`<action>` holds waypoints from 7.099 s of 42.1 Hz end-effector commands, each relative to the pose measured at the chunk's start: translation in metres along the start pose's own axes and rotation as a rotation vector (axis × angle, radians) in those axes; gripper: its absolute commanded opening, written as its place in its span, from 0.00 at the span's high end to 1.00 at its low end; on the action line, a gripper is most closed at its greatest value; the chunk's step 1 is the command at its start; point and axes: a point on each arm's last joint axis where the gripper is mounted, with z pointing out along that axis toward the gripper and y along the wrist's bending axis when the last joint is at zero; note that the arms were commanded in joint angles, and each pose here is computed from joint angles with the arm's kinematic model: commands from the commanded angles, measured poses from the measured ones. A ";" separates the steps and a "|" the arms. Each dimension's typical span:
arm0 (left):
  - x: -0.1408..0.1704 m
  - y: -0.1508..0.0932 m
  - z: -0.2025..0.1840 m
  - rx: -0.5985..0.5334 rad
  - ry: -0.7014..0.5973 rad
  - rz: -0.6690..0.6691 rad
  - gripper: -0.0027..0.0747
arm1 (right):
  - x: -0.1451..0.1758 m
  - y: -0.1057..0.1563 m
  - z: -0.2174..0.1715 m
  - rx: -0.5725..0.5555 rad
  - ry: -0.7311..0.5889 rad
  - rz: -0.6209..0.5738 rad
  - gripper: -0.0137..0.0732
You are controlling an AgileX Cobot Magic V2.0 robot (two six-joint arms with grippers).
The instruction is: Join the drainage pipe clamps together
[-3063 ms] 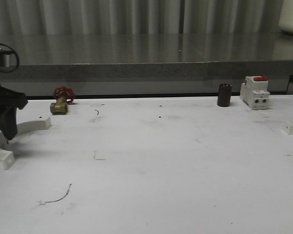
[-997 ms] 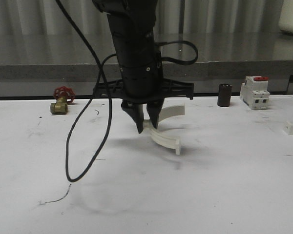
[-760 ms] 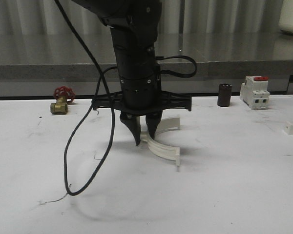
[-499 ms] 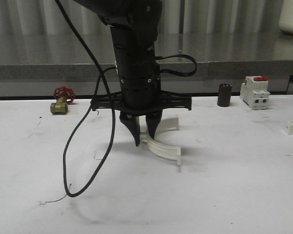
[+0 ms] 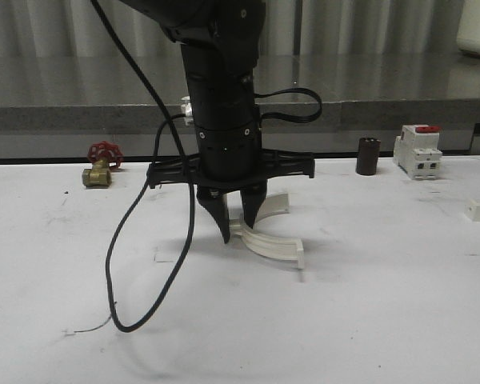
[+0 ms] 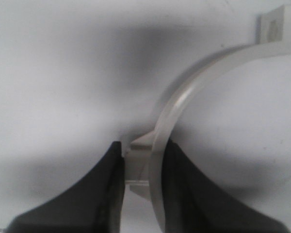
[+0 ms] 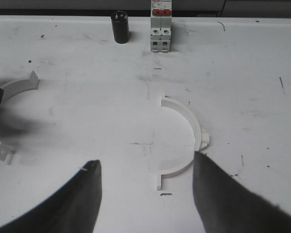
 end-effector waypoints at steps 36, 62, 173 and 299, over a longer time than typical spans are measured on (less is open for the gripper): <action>-0.007 -0.009 -0.027 0.072 -0.059 -0.044 0.83 | -0.016 0.000 -0.006 0.004 -0.098 -0.013 0.33; -0.015 -0.004 -0.107 0.105 -0.250 0.294 0.51 | -0.016 0.000 -0.006 0.004 -0.098 -0.013 0.33; 0.231 0.215 -0.265 0.295 -0.750 0.659 0.51 | -0.093 -0.018 0.008 0.168 0.319 -0.030 0.33; 0.231 0.215 -0.265 0.295 -0.750 0.659 0.51 | -0.133 0.088 0.165 -0.090 0.511 -0.032 0.64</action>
